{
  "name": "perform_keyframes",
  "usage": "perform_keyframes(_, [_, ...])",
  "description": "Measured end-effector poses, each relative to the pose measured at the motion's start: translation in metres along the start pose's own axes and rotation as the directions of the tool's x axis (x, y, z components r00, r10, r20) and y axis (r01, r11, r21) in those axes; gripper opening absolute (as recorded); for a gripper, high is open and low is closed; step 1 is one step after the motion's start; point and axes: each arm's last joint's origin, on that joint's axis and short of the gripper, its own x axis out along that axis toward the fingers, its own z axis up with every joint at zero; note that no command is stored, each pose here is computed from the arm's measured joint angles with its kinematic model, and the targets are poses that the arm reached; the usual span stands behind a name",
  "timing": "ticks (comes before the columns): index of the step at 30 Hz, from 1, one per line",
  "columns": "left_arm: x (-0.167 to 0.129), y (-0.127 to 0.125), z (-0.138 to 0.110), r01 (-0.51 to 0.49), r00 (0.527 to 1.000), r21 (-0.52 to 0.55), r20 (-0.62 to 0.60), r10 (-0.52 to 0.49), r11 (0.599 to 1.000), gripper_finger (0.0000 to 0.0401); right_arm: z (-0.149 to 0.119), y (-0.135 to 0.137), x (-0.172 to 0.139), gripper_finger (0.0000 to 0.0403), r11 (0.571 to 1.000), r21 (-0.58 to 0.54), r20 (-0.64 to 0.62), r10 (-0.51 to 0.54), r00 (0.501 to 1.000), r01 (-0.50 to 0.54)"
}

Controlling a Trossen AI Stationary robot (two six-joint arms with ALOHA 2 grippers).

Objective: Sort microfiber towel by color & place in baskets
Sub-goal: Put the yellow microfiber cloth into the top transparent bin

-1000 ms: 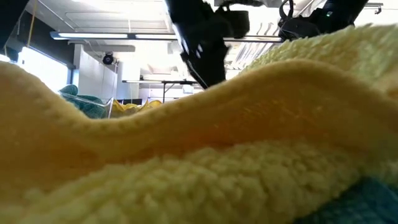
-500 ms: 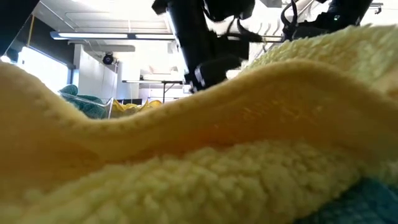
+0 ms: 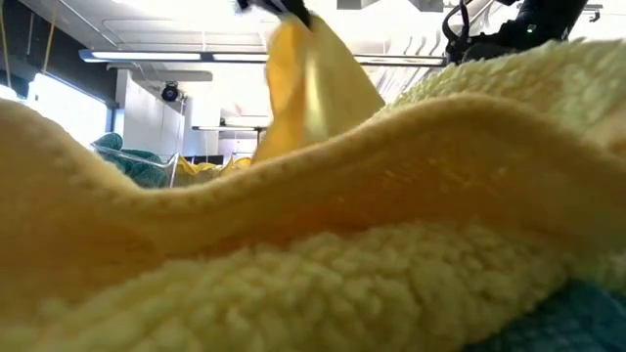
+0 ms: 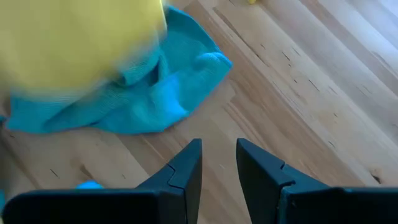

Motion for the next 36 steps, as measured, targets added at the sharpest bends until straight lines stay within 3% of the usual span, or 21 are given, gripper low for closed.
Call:
perform_keyframes(4, [-0.059,0.034,0.005,-0.104,0.983,-0.063,0.145,0.112,0.993,0.0001,0.001,0.0,0.0,0.0093,1.0,0.003,0.009,0.002,1.0,-0.002])
perform_keyframes(9, [-0.12,0.082,0.0,-0.243,0.921,-0.184,0.264,0.287,0.952,0.0001,0.002,0.0,0.0,0.0093,1.0,0.008,0.044,-0.019,0.999,0.019])
perform_keyframes(13, [-0.151,0.121,-0.014,-0.381,0.855,-0.271,0.26,0.448,0.884,0.0,0.004,0.001,0.0,0.0093,1.0,0.018,0.073,-0.023,0.997,0.022])
perform_keyframes(17, [-0.166,0.153,-0.031,-0.464,0.824,-0.353,0.165,0.542,0.813,0.0,0.005,0.002,0.0,0.0093,1.0,0.028,0.084,-0.014,0.996,0.011])
perform_keyframes(24, [-0.157,0.19,-0.047,-0.565,0.801,-0.464,-0.109,0.589,0.682,0.0,0.01,0.006,-0.001,0.0093,0.998,0.059,0.146,0.012,0.989,-0.021])
perform_keyframes(28, [-0.13,0.212,-0.041,-0.624,0.776,-0.441,-0.255,0.577,0.645,0.0,0.015,0.008,-0.002,0.0093,0.996,0.088,0.223,-0.004,0.975,-0.016])
perform_keyframes(31, [-0.102,0.232,-0.036,-0.644,0.764,-0.399,-0.366,0.531,0.653,0.0,0.018,0.01,-0.002,0.0093,0.994,0.104,0.262,-0.007,0.965,-0.022])
perform_keyframes(34, [-0.073,0.257,-0.036,-0.69,0.712,-0.345,-0.481,0.512,0.636,0.0,0.019,0.01,-0.003,0.0093,0.993,0.113,0.281,-0.009,0.96,-0.023])
perform_keyframes(36, [-0.058,0.275,-0.039,-0.753,0.642,-0.311,-0.539,0.545,0.58,0.0,0.02,0.01,-0.002,0.0093,0.993,0.116,0.283,-0.011,0.959,-0.023])
